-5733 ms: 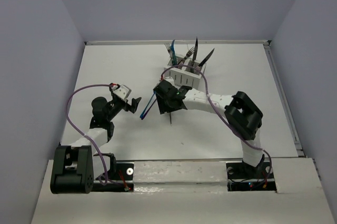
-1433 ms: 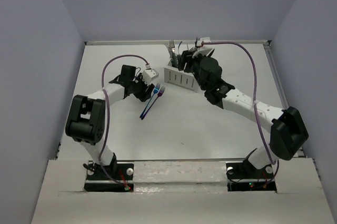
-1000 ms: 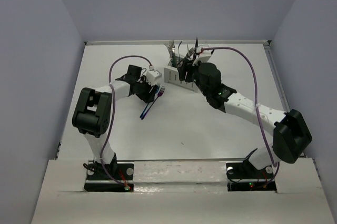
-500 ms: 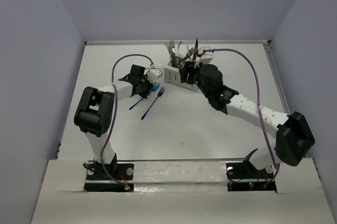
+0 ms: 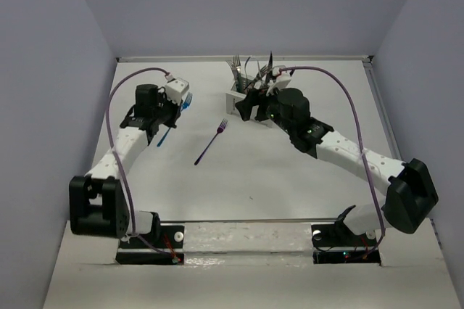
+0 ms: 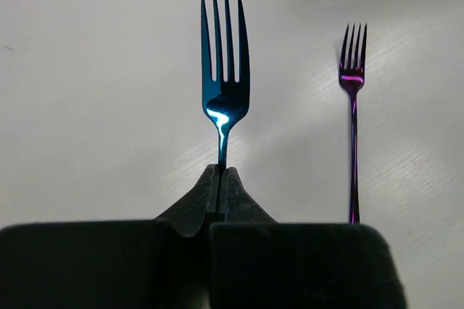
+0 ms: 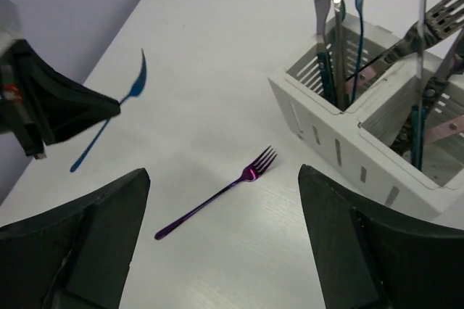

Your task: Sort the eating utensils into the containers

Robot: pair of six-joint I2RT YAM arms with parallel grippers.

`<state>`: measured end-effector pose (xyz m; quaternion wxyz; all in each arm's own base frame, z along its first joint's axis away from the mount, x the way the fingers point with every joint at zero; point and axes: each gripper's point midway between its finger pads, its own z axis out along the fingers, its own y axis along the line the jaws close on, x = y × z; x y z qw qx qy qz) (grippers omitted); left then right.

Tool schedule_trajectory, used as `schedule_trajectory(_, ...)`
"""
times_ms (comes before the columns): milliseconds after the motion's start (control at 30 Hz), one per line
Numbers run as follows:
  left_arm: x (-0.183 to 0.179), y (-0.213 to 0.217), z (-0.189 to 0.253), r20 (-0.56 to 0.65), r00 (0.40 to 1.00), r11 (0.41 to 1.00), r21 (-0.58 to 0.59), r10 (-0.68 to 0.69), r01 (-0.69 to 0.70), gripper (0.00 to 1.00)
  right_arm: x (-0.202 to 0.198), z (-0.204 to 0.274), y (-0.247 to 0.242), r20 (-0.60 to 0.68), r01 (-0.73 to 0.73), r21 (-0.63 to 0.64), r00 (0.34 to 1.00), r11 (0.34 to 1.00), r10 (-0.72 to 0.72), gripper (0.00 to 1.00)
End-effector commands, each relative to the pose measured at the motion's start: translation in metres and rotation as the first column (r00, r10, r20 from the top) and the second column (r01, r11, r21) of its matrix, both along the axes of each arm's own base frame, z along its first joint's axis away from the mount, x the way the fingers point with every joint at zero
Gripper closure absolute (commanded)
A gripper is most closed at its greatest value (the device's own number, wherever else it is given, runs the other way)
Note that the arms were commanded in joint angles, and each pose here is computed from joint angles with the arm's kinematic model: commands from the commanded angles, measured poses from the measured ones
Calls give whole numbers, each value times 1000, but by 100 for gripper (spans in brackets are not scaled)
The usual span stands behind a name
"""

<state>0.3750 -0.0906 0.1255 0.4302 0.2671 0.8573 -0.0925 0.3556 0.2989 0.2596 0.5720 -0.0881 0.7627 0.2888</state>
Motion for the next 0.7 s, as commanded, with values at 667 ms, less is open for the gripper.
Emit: schedule_trajectory(667, -76, -30, 237, 566, 825, 919, -330, 10, 216, 100, -58, 141, 147, 153, -499, 391, 864, 773, 481, 32)
